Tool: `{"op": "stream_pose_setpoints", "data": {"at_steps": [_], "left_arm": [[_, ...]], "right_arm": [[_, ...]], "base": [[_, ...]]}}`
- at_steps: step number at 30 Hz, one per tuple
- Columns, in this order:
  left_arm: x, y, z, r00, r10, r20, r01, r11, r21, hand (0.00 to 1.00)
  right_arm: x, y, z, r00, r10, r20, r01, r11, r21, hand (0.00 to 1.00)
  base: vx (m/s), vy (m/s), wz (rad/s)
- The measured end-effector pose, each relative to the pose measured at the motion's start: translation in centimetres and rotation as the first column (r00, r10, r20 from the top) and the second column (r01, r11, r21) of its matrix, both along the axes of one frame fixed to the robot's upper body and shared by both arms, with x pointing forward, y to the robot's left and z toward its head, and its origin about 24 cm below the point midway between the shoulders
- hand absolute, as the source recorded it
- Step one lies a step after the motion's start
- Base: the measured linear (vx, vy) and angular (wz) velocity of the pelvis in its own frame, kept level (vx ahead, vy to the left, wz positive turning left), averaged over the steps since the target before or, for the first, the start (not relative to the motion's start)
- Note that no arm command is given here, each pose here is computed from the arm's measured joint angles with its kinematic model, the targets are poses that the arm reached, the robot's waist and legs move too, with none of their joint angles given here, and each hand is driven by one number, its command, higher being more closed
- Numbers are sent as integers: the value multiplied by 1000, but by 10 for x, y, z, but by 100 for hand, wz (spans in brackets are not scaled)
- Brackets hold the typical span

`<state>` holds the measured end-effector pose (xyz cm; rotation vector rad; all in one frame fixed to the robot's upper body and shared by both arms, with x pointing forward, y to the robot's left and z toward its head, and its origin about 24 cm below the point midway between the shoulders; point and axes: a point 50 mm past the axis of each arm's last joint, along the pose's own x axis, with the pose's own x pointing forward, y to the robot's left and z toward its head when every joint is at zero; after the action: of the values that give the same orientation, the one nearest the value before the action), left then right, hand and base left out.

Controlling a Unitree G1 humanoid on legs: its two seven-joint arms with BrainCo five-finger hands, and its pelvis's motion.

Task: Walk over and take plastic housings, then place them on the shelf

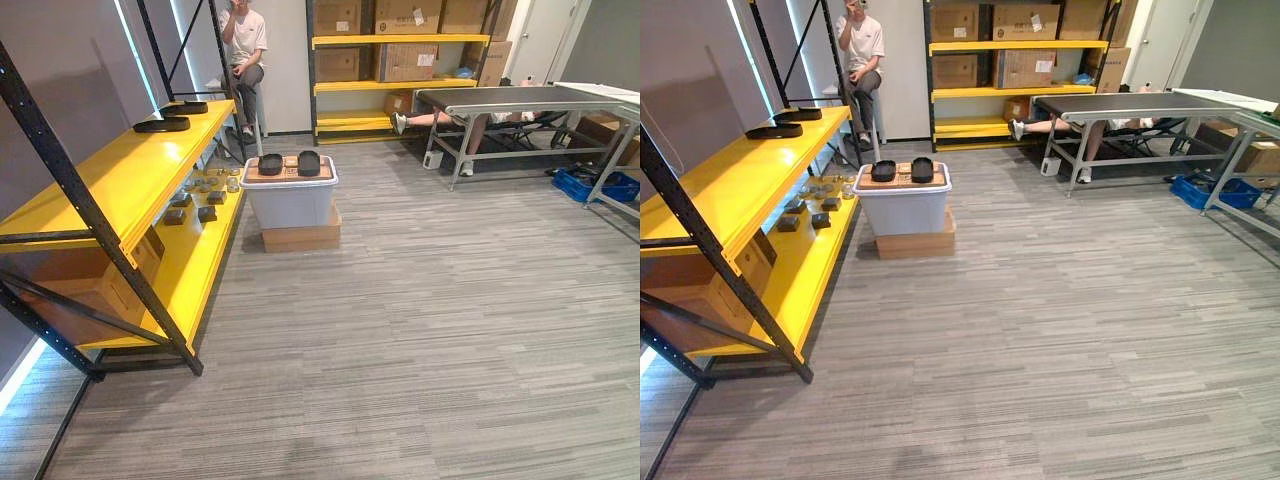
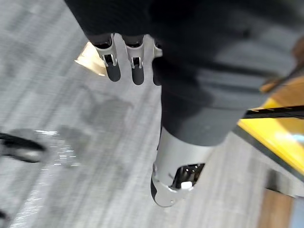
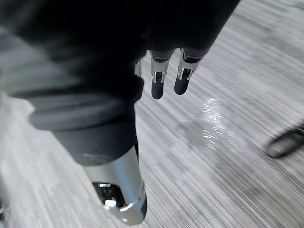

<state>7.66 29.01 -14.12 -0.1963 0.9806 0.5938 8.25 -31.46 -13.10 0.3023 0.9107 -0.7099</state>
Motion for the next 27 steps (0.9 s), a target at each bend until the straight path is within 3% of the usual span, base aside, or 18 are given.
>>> {"op": "stream_pose_setpoints", "data": {"at_steps": [5, 16, 27], "left_arm": [[5, 0, 1, 999, 20, 30, -20, 1000, -5, 0], [-5, -14, -6, 999, 54, 4, -53, 998, -36, 0], [-17, -28, -13, 994, -73, -83, 71, 997, -37, 0]], "right_arm": [[11, -6, 7, 999, 44, 17, -43, 998, -49, 0], [8, -3, 3, 1000, -12, 18, 12, 1000, -26, 0], [-7, 3, -5, 998, -64, -28, 65, 998, 16, 0]], "base": [[15, -3, 8], [-35, -4, 0], [-34, -13, 5]]}}
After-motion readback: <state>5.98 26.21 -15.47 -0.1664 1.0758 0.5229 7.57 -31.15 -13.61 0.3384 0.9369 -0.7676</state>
